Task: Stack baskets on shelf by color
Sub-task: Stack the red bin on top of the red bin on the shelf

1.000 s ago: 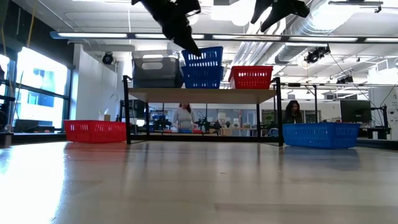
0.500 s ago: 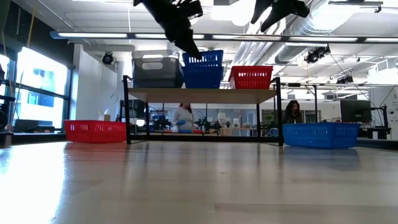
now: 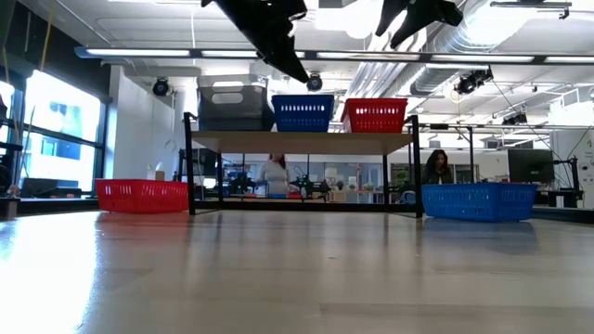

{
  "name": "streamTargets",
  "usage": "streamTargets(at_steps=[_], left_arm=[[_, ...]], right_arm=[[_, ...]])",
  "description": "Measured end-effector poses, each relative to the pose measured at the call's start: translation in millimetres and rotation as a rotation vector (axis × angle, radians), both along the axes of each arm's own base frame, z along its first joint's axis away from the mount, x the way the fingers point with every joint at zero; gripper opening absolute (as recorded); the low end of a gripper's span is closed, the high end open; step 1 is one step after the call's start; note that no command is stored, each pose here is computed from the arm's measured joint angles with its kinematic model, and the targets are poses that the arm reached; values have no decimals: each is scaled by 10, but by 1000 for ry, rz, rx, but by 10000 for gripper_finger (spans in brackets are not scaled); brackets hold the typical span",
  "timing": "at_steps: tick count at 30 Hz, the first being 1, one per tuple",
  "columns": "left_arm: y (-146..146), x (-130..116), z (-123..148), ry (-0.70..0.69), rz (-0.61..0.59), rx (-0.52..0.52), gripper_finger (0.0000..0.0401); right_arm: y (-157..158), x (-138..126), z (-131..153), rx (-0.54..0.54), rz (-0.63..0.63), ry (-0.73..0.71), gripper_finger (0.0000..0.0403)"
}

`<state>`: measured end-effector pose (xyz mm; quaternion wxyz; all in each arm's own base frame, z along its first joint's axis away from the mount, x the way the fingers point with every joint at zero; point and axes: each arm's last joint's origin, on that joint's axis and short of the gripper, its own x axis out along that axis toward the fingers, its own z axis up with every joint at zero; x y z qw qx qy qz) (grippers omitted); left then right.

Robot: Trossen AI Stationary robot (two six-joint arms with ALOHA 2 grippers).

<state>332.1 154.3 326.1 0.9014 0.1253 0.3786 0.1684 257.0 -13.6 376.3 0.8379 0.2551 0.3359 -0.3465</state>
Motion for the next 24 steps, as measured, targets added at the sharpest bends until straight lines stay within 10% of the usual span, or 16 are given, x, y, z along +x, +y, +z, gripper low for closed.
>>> streamTargets(at_steps=[24], left_arm=[[-370,-368,807,67,141,-67,127]], right_arm=[[32,-363,-104,-32,-108,295,147]])
